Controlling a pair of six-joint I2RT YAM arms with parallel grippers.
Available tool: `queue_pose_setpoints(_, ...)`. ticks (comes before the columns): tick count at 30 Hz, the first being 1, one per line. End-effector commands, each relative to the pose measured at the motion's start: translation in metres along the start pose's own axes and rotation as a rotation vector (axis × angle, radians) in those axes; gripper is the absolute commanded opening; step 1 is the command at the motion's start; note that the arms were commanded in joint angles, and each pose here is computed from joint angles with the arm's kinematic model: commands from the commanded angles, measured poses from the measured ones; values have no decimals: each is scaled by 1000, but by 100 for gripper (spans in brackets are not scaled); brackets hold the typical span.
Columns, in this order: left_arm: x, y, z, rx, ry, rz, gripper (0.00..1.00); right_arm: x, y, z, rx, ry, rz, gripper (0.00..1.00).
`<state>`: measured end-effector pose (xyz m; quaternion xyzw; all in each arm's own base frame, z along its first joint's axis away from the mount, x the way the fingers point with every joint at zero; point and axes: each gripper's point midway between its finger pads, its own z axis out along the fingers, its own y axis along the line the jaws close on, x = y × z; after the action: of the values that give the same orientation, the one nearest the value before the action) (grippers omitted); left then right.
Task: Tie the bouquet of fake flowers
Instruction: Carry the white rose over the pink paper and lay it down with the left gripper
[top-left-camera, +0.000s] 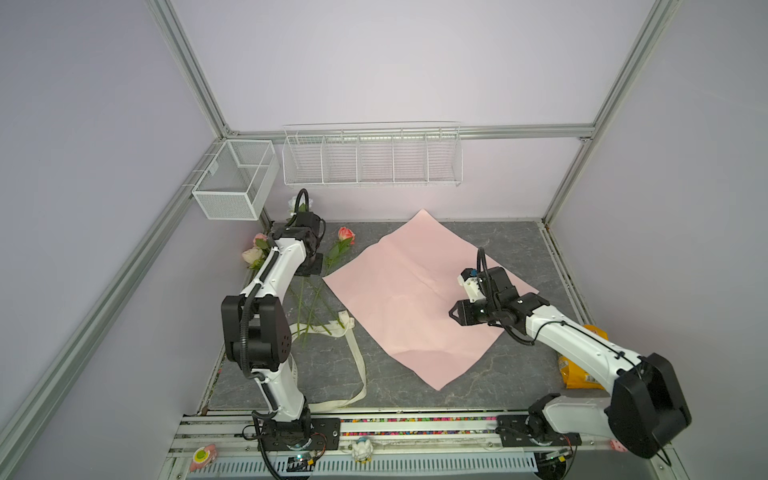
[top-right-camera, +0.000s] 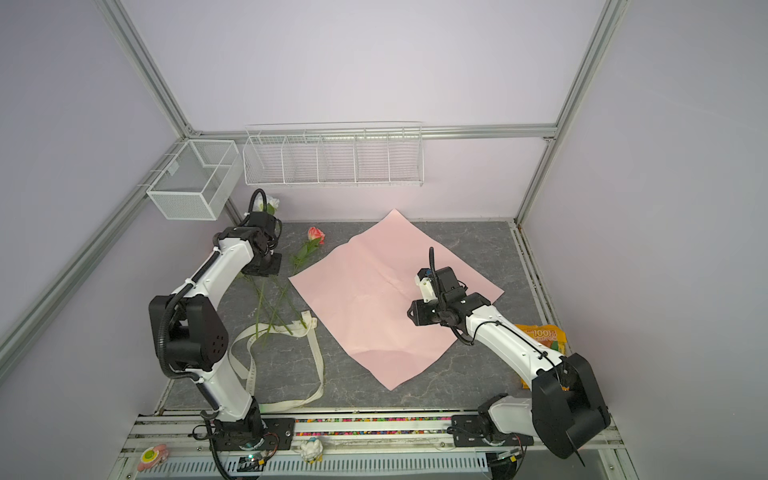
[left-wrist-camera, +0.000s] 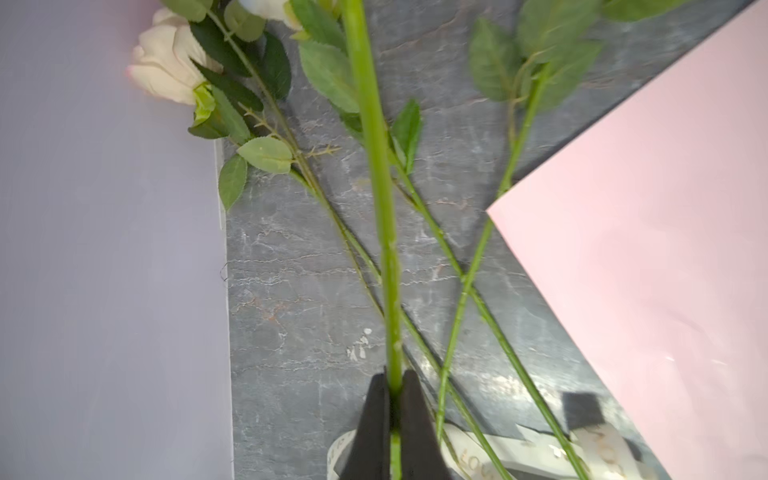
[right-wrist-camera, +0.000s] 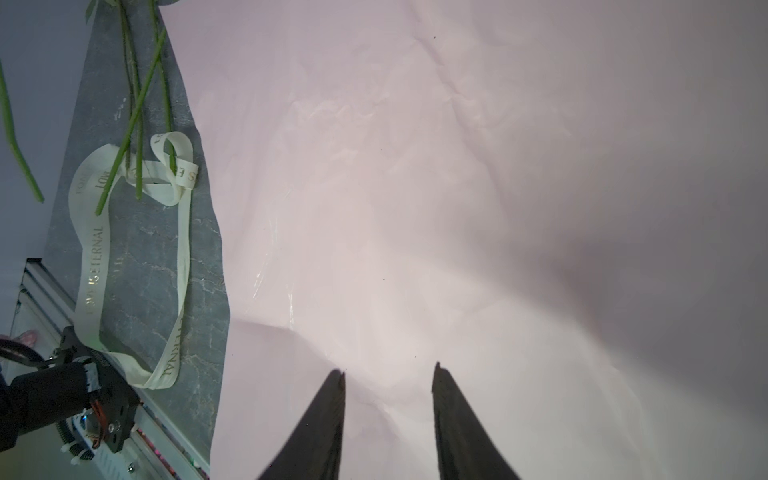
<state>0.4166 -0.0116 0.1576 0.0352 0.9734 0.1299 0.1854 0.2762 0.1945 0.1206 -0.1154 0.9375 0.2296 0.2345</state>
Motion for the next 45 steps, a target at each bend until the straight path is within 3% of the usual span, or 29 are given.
queue_pose_setpoints(1, -3, -38, -29, 156, -48, 0, 0, -10, -13, -13, 87, -95, 16, 40)
queue_pose_setpoints(7, -12, -119, -74, 673, -75, -160, 0, -13, -44, -44, 248, -224, 89, 43)
queue_pose_setpoints(9, -16, -142, -82, 786, -83, -231, 0, -9, -57, -54, 285, -266, 144, 51)
queue_pose_setpoints(12, -20, -189, -97, 911, -97, -205, 0, 0, -78, -61, 322, -300, 263, 66)
queue_pose_setpoints(17, -17, -259, -95, 967, 3, -169, 0, 17, -96, -61, 283, -285, 394, 80)
queue_pose_setpoints(27, -39, -370, -93, 1058, 55, -173, 0, 24, -88, -47, 222, -188, 369, 86)
queue_pose_setpoints(35, -29, -421, -65, 954, 121, -105, 0, 23, -90, -46, 241, -165, 353, 88)
queue_pose_setpoints(45, -4, -450, -29, 914, 199, -72, 1, 28, -95, -49, 275, -148, 355, 88)
